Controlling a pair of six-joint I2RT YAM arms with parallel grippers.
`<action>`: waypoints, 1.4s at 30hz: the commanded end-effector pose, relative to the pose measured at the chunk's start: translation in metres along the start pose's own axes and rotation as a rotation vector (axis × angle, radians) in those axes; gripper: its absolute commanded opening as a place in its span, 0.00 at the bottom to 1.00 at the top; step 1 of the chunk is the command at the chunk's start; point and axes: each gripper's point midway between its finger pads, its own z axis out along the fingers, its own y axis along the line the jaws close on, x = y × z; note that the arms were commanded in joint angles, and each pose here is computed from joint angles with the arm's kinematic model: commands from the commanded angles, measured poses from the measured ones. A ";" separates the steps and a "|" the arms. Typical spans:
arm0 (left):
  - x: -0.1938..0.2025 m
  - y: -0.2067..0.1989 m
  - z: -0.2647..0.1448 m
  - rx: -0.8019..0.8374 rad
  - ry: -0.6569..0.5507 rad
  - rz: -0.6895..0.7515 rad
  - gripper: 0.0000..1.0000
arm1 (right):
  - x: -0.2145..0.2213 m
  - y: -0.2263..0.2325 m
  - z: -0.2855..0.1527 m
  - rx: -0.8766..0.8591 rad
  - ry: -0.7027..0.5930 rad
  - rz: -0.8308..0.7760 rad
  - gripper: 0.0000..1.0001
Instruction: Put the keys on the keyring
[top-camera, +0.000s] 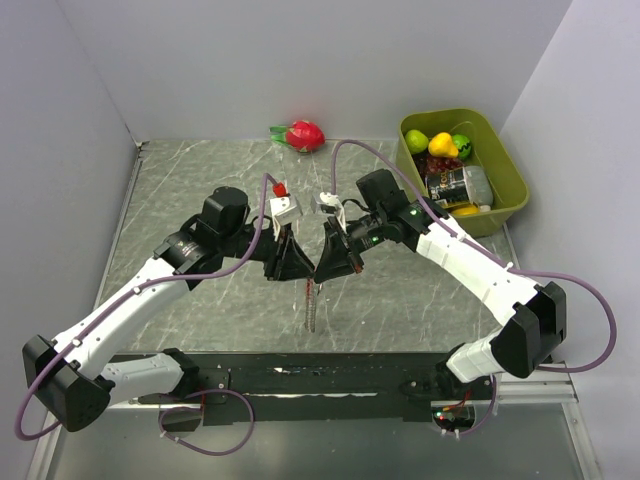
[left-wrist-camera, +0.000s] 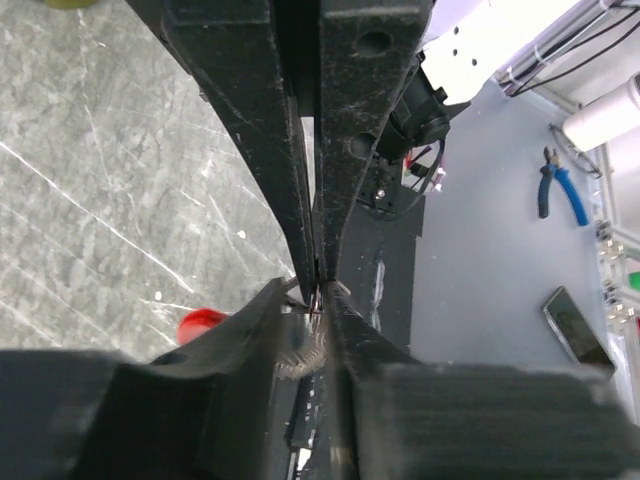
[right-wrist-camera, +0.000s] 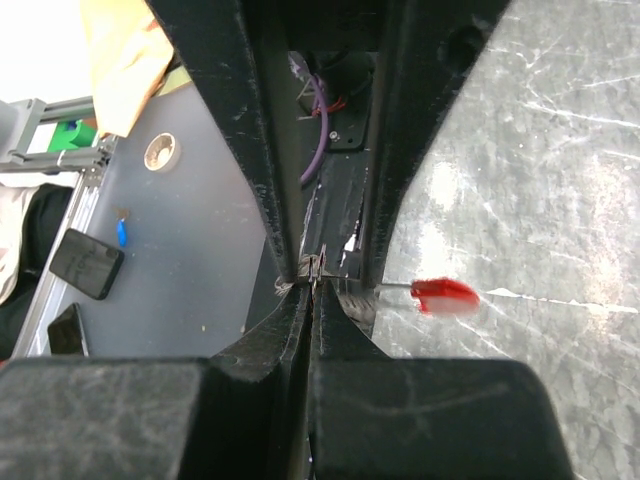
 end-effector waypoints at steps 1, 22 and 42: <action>-0.017 -0.010 -0.004 0.021 -0.043 0.044 0.21 | -0.010 0.002 0.001 -0.011 -0.021 -0.039 0.00; -0.048 -0.009 -0.030 -0.149 -0.304 0.138 0.01 | -0.039 0.016 -0.023 0.030 -0.209 -0.145 0.52; -0.068 -0.048 -0.063 -0.060 -0.675 0.292 0.01 | -0.087 0.046 -0.033 0.058 -0.420 -0.216 0.80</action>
